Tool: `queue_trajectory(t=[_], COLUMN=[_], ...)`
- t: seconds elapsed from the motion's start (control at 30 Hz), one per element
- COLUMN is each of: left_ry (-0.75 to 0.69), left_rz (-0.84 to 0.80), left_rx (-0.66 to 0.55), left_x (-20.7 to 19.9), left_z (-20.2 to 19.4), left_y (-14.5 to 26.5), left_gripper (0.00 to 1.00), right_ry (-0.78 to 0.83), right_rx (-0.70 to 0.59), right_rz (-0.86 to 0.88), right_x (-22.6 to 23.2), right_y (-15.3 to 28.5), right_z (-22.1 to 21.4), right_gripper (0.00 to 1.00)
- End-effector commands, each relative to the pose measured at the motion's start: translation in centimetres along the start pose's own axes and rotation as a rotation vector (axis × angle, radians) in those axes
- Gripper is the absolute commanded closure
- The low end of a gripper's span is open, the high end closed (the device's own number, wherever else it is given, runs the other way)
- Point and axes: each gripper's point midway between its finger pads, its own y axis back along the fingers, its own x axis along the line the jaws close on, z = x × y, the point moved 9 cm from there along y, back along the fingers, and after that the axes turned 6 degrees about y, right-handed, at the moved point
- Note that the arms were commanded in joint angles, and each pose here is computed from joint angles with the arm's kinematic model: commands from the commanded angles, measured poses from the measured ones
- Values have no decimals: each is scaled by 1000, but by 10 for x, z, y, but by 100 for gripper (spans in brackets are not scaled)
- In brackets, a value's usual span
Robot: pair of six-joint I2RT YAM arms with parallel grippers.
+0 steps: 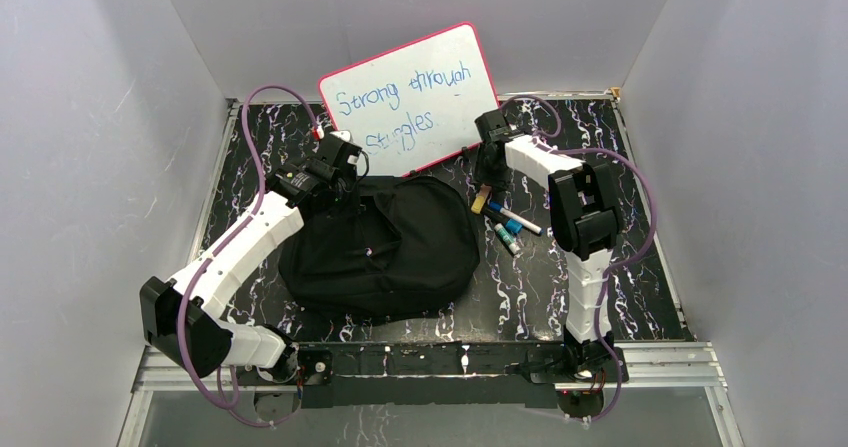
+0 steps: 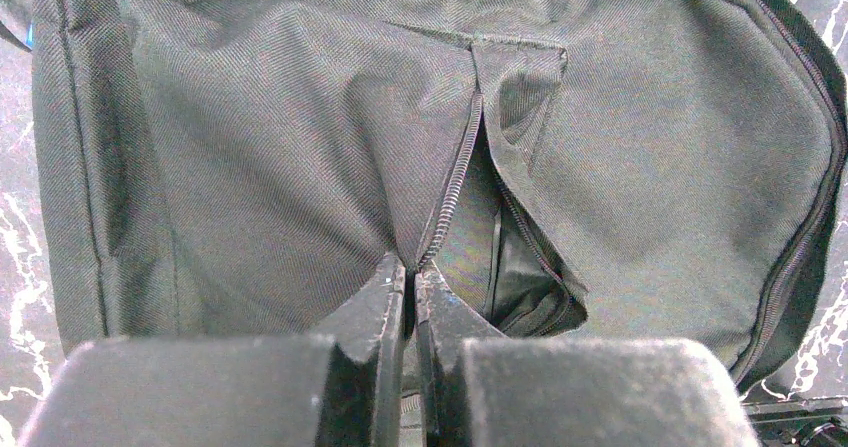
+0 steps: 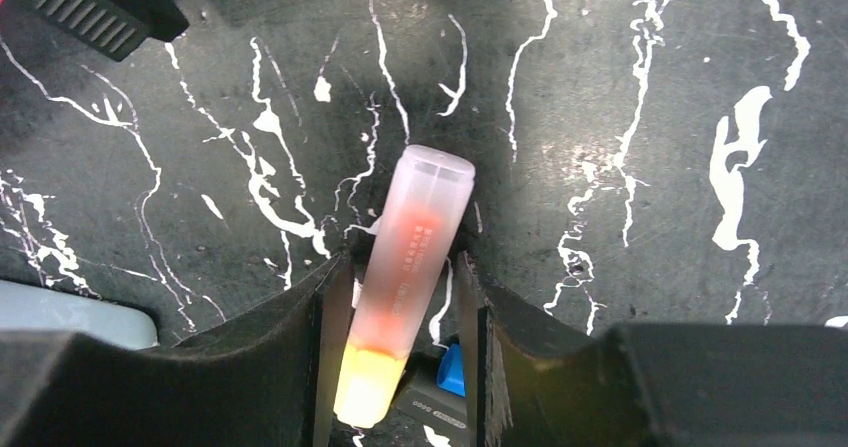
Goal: Pack the student bag
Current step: Pick up the stationery from the center of the board.
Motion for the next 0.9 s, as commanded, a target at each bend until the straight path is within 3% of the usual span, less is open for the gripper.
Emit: queue_trajectory(t=[0.0,0.37,0.63,0.87], left_ry=[16,14,17,14], left_rz=[-23,-25,-23,-31], left_rx=[-60,-67,-69,-70], left_x=[1,5,6,4], left_z=[7,4,4,5], left_y=[9,13,13,13], left_gripper=[100,100,100,100], right_ry=[13,2,-34,10], right_rx=[56,12,-113,-274], right_rz=[53,138,189,86], right_x=[9,18,14,-4], right_y=[-5,11,57,112], right_z=[-15,-3,22,38], right_gripper=[51,72,77,79])
